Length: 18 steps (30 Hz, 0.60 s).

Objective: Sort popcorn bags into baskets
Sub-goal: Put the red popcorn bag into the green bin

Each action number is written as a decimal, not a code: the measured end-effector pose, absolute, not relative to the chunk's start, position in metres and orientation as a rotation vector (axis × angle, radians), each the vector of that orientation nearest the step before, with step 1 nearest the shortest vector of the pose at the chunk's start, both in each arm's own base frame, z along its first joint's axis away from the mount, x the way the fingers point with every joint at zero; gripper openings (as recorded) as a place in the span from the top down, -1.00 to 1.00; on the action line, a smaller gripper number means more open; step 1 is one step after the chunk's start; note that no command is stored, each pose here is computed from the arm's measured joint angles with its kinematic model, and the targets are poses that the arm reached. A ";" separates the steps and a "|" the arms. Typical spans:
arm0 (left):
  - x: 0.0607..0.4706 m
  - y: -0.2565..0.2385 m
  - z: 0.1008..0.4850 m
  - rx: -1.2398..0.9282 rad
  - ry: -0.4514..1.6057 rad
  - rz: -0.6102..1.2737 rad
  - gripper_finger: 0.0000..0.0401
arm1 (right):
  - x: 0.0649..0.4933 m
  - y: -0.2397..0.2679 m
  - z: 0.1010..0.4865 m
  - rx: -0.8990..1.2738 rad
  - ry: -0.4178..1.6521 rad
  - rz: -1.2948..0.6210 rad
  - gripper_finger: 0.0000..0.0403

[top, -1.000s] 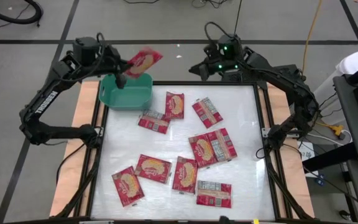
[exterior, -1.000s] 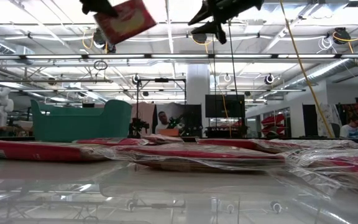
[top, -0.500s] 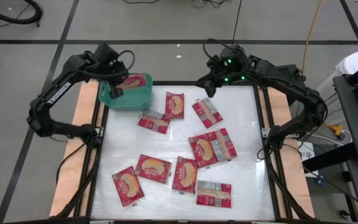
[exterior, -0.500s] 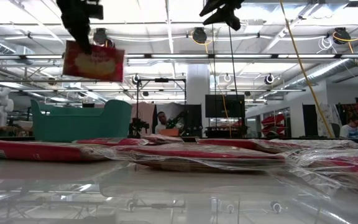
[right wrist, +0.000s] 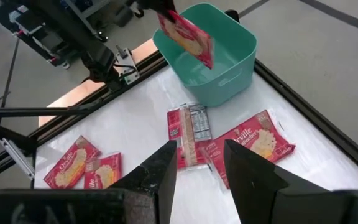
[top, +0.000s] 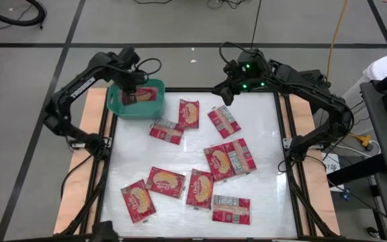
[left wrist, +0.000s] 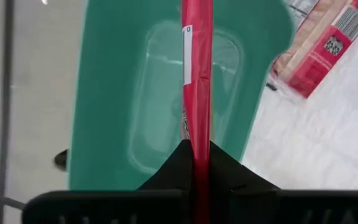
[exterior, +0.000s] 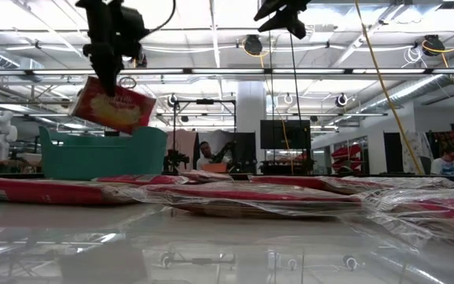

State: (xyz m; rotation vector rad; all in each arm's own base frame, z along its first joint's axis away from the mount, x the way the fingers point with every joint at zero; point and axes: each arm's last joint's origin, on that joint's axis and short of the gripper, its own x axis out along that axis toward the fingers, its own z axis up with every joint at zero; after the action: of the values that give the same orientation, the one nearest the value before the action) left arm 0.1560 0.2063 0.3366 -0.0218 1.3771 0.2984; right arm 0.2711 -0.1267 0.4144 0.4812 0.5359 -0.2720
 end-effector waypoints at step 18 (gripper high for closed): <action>0.176 0.247 0.270 -0.119 1.545 0.093 0.79 | 0.270 -0.130 0.414 0.421 0.542 -0.294 0.38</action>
State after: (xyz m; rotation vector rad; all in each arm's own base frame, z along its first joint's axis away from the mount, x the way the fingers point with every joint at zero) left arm 0.1759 0.2468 0.2700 -0.1189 1.5447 0.0934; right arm 0.2699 -0.1298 0.4140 0.4213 0.5424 -0.2936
